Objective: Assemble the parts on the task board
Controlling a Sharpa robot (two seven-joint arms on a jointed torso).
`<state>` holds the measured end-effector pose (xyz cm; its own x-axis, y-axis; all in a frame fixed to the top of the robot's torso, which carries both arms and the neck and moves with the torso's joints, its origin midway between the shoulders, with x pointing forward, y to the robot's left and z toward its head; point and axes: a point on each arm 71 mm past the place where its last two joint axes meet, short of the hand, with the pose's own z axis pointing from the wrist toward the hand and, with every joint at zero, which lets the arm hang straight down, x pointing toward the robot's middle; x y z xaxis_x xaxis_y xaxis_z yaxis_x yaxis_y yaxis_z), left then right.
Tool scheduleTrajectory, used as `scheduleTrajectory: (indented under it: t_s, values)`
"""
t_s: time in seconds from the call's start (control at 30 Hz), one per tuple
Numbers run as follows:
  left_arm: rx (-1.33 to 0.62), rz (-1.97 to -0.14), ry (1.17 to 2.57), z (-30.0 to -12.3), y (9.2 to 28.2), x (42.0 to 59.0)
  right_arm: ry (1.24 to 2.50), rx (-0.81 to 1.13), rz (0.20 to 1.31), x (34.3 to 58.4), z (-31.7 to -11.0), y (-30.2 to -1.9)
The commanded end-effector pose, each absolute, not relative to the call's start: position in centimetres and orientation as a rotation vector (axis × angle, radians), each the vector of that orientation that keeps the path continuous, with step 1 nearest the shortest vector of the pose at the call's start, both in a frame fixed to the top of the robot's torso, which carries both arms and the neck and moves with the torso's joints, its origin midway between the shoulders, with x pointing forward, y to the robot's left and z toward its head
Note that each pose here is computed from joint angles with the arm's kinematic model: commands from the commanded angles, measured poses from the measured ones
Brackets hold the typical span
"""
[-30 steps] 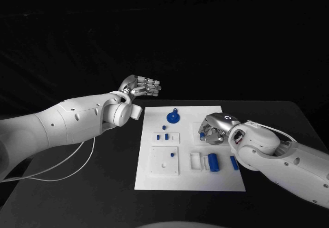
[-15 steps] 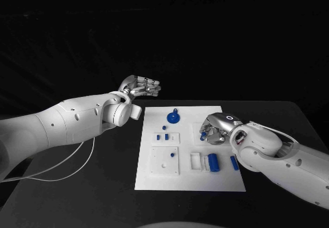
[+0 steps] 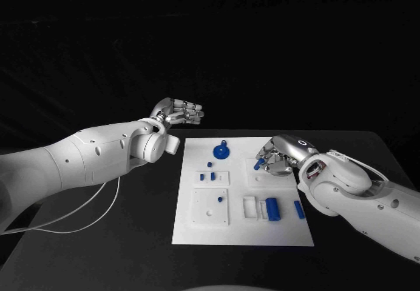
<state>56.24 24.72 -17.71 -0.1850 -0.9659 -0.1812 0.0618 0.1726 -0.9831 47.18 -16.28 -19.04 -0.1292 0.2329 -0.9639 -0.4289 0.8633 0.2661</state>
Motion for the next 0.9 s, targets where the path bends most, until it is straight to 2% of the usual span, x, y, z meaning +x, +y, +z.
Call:
scheduleTrajectory:
  t_s: [0.03,0.4,0.9]
  values:
    - [-0.949,-1.250,1.389,-17.7,24.8,56.2,1.572,-0.130,0.626,46.9,-18.4,-16.1]
    - [-0.958,-1.248,1.392,-18.2,24.9,56.1,1.572,-0.198,0.734,44.8,-17.3,-13.2]
    - [-0.962,-1.258,1.403,-18.7,24.2,56.1,1.593,-0.400,0.847,41.1,-19.7,-7.1]
